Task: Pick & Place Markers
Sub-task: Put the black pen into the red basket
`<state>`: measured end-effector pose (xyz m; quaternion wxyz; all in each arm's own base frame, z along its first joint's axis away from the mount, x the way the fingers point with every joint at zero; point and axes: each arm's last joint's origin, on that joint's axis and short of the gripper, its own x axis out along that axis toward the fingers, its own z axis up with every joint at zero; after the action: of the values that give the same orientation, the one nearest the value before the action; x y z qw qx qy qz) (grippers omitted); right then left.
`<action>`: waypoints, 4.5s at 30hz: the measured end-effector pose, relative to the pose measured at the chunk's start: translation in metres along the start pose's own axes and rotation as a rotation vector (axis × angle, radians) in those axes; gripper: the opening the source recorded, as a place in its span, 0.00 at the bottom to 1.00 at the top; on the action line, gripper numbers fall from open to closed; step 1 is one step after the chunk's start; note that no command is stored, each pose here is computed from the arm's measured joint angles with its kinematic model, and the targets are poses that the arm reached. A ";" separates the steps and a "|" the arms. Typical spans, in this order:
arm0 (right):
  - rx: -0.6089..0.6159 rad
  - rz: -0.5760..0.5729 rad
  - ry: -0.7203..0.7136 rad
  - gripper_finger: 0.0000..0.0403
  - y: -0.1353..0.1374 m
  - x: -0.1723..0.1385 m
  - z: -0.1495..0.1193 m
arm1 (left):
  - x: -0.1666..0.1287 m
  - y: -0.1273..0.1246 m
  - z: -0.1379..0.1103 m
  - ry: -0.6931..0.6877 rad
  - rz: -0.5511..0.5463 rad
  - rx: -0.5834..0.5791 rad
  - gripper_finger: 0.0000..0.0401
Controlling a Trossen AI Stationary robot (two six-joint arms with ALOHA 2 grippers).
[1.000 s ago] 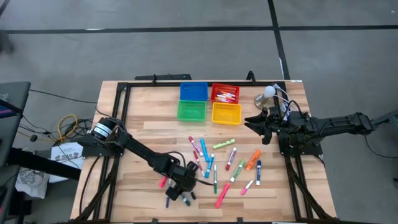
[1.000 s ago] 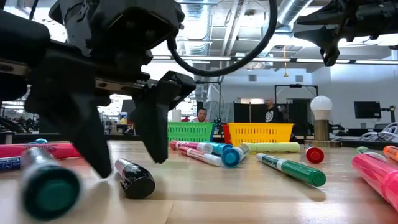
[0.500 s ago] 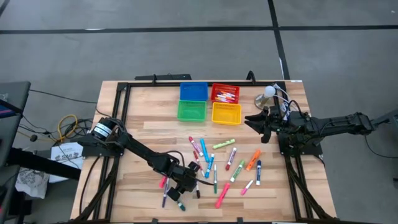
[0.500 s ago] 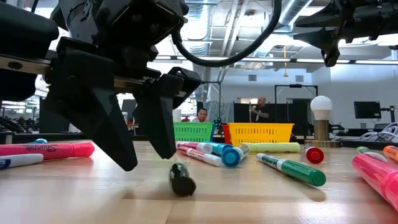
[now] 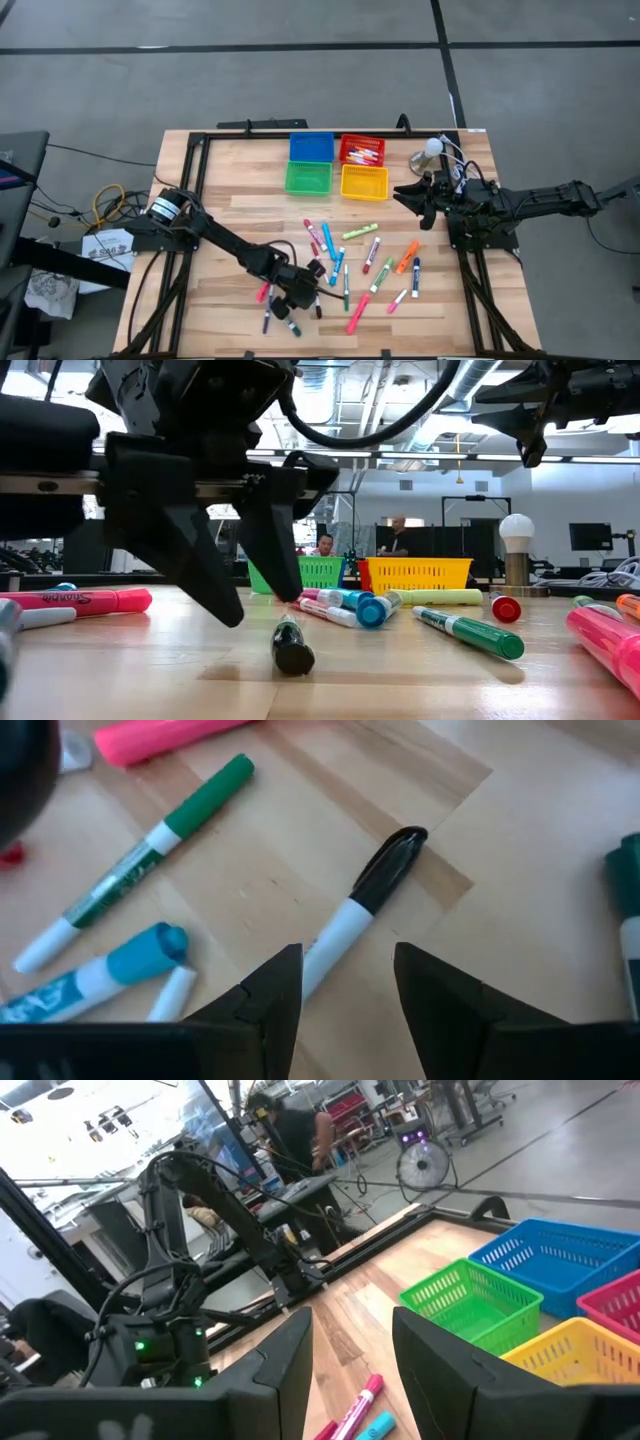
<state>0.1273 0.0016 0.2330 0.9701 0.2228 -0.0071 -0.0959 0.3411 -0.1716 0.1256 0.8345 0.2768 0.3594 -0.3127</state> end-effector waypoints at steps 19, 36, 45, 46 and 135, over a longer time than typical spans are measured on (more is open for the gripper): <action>0.016 0.000 0.000 0.32 0.000 0.000 0.000 | -0.001 0.010 -0.002 -0.088 -0.093 0.071 0.40; 0.042 -0.004 0.010 0.32 0.000 0.000 -0.001 | 0.027 0.024 0.002 -0.091 -0.105 0.093 0.40; 0.046 -0.008 0.018 0.32 -0.001 0.000 -0.002 | 0.033 0.025 -0.006 -0.077 -0.167 0.025 0.39; 0.045 -0.008 0.018 0.32 -0.001 0.000 -0.002 | 0.033 0.025 -0.006 -0.077 -0.172 0.013 0.37; 0.118 0.191 -0.004 0.33 0.011 0.015 0.003 | -0.199 0.186 -0.006 -0.715 0.666 -0.843 0.14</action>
<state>0.1441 0.0073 0.2401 0.9601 0.2774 -0.0359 -0.0029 0.3642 0.0179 0.3201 0.9923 -0.0991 0.0461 0.0582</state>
